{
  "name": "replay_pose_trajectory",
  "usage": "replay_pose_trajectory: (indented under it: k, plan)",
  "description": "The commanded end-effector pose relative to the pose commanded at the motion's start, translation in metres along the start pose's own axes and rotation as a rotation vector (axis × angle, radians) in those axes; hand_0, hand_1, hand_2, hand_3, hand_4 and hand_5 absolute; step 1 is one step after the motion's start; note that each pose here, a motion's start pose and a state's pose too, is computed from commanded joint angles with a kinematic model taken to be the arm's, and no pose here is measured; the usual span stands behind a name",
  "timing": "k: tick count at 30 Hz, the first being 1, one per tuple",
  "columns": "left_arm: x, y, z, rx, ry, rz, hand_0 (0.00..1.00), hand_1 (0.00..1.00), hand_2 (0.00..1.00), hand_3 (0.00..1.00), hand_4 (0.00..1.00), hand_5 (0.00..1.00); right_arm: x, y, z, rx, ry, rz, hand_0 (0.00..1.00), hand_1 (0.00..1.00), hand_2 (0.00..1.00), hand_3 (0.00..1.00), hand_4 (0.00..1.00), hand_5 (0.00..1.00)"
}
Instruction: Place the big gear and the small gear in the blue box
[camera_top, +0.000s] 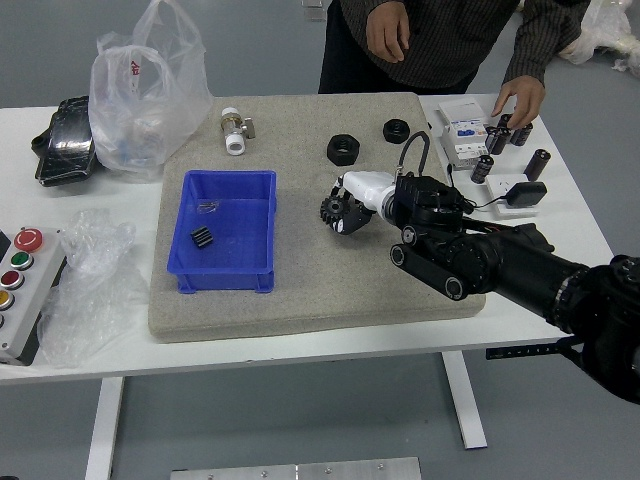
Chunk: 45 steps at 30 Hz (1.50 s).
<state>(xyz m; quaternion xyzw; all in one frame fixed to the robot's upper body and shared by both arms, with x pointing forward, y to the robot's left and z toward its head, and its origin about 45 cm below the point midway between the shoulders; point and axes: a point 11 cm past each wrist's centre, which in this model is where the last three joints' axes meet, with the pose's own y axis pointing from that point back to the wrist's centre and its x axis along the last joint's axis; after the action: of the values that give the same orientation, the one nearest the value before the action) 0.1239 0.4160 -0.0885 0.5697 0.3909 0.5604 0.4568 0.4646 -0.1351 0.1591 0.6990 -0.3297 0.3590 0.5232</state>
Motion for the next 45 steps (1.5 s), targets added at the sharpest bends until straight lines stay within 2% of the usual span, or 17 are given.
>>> replay_pose_trajectory:
  k: [1, 6, 7, 12, 13, 22, 31, 39, 45]
  plan:
    - [0.0, 0.0, 0.0, 0.0, 0.0, 0.0, 0.709, 0.704, 0.675, 0.802, 0.73, 0.553, 0.0, 0.0, -0.001, 0.003, 0.001, 0.004, 0.388, 0.615, 0.529, 0.636, 0.665, 0.209]
    - [-0.001, 0.0, 0.0, -0.002, 0.002, 0.0, 0.709, 0.704, 0.675, 0.802, 0.73, 0.553, -0.001, 0.001, -0.004, 0.014, 0.007, 0.019, 0.388, 0.615, 0.529, 0.636, 0.665, 0.209]
    - [-0.001, 0.0, 0.0, -0.002, 0.002, 0.0, 0.709, 0.702, 0.675, 0.802, 0.728, 0.557, -0.001, 0.001, -0.005, 0.017, 0.009, 0.025, 0.342, 0.53, 0.387, 0.531, 0.579, 0.002]
    - [-0.001, 0.0, -0.001, -0.001, 0.003, 0.001, 0.709, 0.702, 0.675, 0.802, 0.728, 0.557, -0.002, 0.002, -0.008, 0.027, 0.021, 0.033, 0.342, 0.53, 0.387, 0.531, 0.579, 0.002]
    - [0.0, 0.0, -0.001, -0.001, 0.004, 0.002, 0.708, 0.703, 0.675, 0.802, 0.724, 0.568, -0.002, 0.002, -0.008, 0.026, 0.024, 0.033, 0.336, 0.527, 0.36, 0.505, 0.474, 0.002]
    - [-0.001, -0.001, -0.003, 0.001, 0.006, 0.002, 0.708, 0.702, 0.675, 0.802, 0.718, 0.578, -0.002, 0.003, -0.01, 0.036, 0.041, 0.044, 0.335, 0.528, 0.358, 0.509, 0.457, 0.002]
    - [-0.002, -0.002, -0.008, 0.008, 0.011, 0.003, 0.707, 0.702, 0.675, 0.803, 0.716, 0.584, -0.001, 0.012, -0.017, 0.094, 0.071, 0.119, 0.337, 0.524, 0.359, 0.517, 0.474, 0.002]
    - [-0.002, -0.002, -0.011, 0.013, 0.012, 0.003, 0.707, 0.701, 0.675, 0.803, 0.716, 0.584, 0.03, 0.027, -0.051, 0.202, 0.094, 0.222, 0.337, 0.525, 0.359, 0.517, 0.488, 0.002]
    - [-0.002, -0.002, -0.013, 0.019, 0.011, 0.002, 0.707, 0.7, 0.675, 0.803, 0.717, 0.585, 0.051, 0.045, -0.086, 0.315, 0.112, 0.308, 0.337, 0.523, 0.362, 0.521, 0.487, 0.002]
